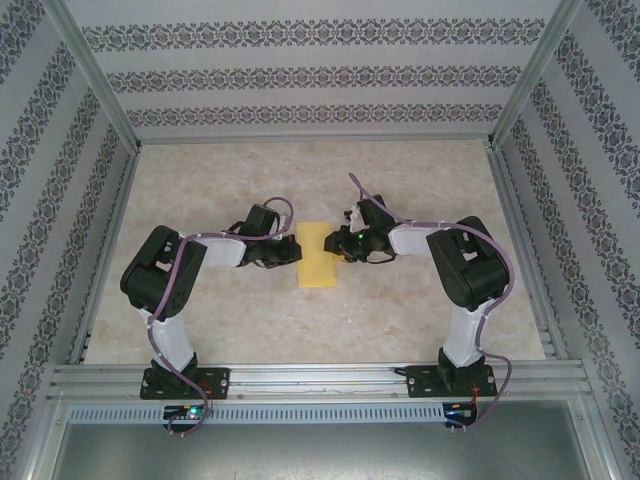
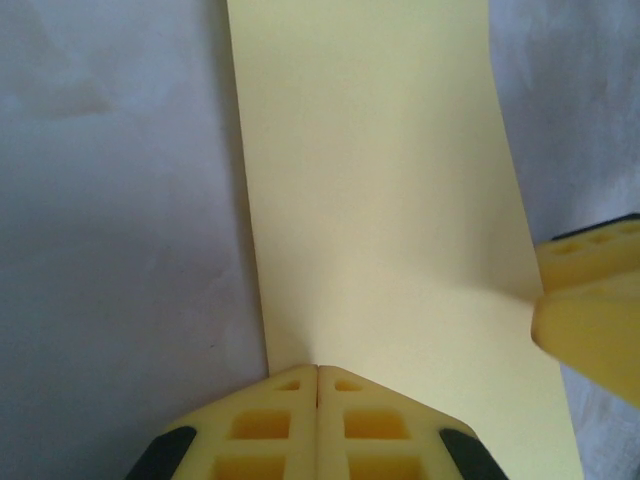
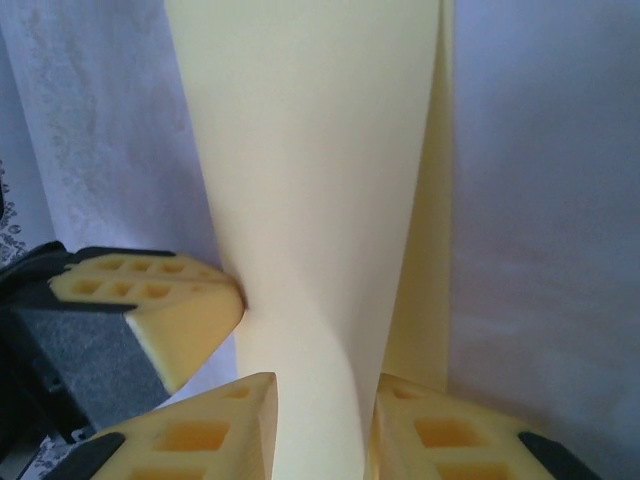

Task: Fold a paper plane with a square sheet of paper (fold left side to right side)

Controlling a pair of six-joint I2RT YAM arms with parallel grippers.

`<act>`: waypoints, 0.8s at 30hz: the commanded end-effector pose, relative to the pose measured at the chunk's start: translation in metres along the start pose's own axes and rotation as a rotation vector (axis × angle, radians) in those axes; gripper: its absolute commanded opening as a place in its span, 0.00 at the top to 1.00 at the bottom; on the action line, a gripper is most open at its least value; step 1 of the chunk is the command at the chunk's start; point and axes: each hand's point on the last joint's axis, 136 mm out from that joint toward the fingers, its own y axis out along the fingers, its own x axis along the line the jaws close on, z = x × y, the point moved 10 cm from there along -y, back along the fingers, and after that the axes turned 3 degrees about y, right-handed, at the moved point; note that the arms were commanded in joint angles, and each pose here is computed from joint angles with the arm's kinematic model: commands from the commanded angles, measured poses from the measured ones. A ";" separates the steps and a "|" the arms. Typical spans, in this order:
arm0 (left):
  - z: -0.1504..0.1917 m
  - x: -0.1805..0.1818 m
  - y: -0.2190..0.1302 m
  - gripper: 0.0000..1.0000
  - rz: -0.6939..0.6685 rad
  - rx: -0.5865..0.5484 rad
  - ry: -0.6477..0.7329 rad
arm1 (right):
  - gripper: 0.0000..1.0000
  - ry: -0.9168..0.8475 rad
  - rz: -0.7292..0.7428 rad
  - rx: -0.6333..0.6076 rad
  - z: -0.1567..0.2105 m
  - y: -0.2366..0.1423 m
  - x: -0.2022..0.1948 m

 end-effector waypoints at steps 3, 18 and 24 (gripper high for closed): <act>0.021 0.007 0.001 0.99 -0.059 0.075 -0.028 | 0.76 -0.014 -0.005 0.006 -0.009 0.001 -0.005; 0.008 -0.036 -0.050 0.70 -0.037 -0.083 0.180 | 1.00 0.035 -0.015 0.020 -0.003 -0.013 0.003; 0.040 -0.065 -0.067 0.56 -0.049 -0.064 0.435 | 1.00 0.086 -0.030 0.028 -0.001 -0.020 0.006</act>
